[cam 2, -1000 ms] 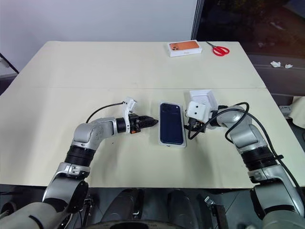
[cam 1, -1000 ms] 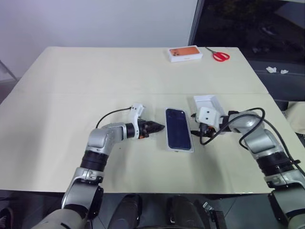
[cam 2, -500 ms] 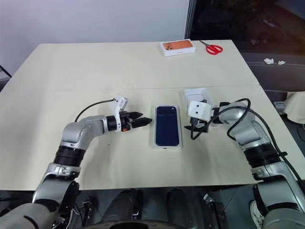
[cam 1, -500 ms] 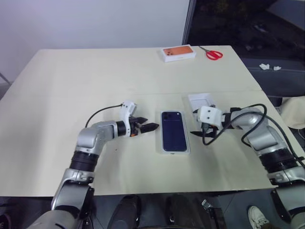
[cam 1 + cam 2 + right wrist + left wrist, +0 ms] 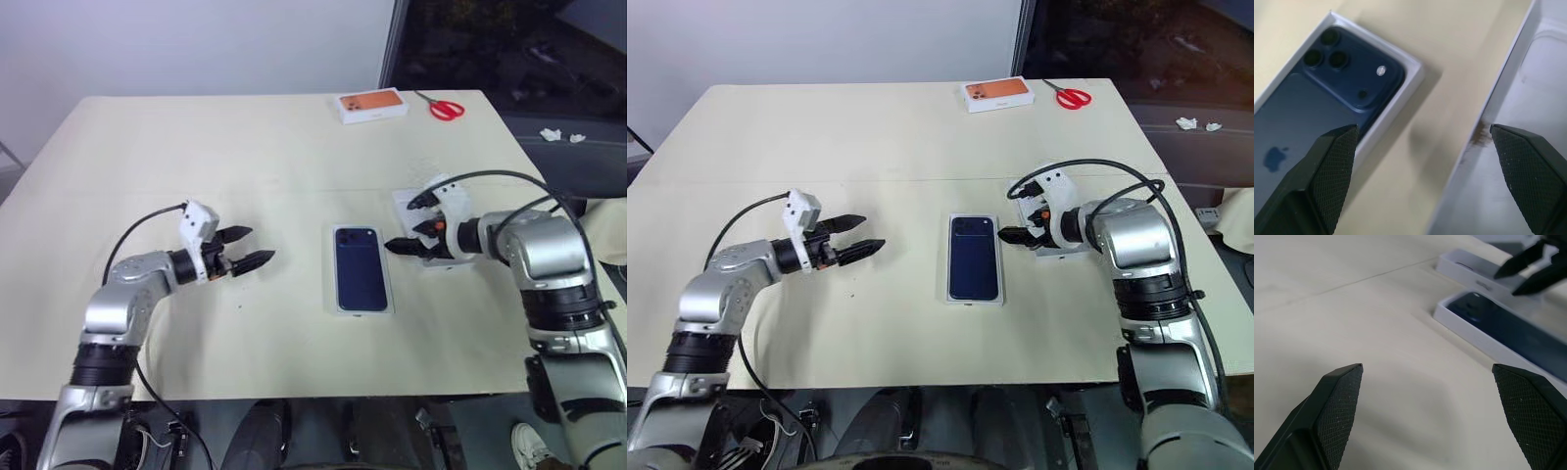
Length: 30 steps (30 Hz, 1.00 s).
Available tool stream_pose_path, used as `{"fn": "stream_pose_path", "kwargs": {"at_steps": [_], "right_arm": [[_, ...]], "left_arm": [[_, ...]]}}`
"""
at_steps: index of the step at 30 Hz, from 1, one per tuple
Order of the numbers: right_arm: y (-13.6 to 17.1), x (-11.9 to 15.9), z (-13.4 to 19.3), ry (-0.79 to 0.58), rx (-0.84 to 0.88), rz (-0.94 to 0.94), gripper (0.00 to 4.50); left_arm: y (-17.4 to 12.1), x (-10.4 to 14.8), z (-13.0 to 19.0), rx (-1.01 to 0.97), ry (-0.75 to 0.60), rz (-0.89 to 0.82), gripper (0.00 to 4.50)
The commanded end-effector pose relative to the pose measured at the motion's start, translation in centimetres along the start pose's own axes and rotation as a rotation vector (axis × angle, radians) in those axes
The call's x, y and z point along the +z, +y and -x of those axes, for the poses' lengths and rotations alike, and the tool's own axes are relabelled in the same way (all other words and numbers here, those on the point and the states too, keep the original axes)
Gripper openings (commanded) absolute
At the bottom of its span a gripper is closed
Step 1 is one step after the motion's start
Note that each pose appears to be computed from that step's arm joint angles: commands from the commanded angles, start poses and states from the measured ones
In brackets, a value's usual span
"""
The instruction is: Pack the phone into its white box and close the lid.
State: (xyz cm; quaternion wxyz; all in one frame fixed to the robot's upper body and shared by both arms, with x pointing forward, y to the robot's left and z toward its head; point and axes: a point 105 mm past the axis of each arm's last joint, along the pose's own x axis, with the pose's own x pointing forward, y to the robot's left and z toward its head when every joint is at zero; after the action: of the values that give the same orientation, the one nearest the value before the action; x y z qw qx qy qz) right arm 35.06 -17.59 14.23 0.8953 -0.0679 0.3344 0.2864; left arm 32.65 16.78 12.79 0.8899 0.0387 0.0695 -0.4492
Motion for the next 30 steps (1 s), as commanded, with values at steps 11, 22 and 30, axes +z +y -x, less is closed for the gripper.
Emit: {"fn": "stream_pose_path", "kwargs": {"at_steps": [11, 22, 30], "right_arm": [[-0.9, -0.1, 1.4, 0.147, -0.155, -0.109, 4.5], [-0.4, -0.8, 0.2, 0.202, -0.165, -0.108, 4.25], [-0.3, -0.9, -0.1, 0.204, -0.191, -0.095, 0.52]], "left_arm": [[-2.5, 1.5, 2.1, -0.072, -0.114, -0.106, 4.47], [-3.4, 1.2, 0.9, -0.056, -0.137, -0.073, 4.49], [-3.4, 1.2, 0.7, -0.042, -0.142, -0.07, 4.5]]}}
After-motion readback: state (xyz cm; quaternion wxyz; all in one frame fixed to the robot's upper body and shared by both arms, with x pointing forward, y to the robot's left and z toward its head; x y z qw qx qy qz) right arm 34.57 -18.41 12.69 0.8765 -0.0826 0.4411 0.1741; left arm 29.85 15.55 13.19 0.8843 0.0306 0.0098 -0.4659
